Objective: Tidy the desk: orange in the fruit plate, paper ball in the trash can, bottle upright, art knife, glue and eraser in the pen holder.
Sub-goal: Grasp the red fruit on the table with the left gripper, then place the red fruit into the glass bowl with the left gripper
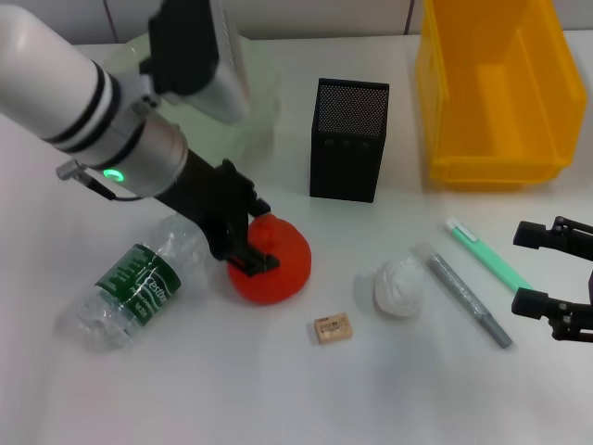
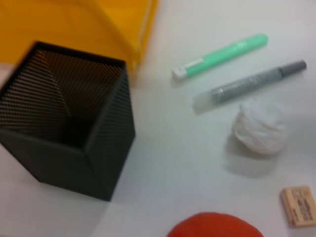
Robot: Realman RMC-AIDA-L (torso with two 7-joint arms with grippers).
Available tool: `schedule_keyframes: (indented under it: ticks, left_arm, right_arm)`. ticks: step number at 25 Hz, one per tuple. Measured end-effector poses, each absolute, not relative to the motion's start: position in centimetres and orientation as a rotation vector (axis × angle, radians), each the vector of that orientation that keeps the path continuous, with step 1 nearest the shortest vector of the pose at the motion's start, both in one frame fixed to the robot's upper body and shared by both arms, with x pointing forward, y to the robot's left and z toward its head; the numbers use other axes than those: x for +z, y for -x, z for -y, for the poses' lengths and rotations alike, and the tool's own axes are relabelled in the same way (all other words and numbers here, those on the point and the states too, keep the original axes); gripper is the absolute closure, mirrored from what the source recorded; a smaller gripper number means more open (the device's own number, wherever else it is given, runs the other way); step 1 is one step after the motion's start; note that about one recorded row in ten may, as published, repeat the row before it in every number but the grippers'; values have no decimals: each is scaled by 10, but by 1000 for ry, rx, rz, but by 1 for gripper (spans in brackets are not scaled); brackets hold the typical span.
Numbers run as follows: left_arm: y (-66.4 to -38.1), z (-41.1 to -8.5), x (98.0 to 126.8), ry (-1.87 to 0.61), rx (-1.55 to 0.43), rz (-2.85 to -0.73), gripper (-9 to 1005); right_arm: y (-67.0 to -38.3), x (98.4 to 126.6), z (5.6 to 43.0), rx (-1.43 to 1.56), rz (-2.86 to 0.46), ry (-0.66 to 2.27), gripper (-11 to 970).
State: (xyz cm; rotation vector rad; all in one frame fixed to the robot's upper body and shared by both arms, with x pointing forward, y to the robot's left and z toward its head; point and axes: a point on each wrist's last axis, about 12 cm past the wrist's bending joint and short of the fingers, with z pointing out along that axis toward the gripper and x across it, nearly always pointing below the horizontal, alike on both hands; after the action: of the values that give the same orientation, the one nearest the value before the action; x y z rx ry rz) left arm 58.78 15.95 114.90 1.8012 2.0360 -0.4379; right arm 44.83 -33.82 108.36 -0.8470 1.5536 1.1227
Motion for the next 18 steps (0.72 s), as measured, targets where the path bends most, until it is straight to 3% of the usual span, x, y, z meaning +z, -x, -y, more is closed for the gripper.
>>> schedule_keyframes:
  ticks: [5,10,18]
  left_arm:
    - [-587,-157,1142,-1820,-422,-2032,293]
    - [-588,-155,1143,-1811,-420,-2021,525]
    - [-587,-152,1154,-1749,-494,-1971,694]
  right_arm:
    - [-449,1083,338,1117,-1559,846,120]
    - [-451,1084,338,1117,-1557,852,120]
    - [-450,1086,342,1099,-1540,822,120]
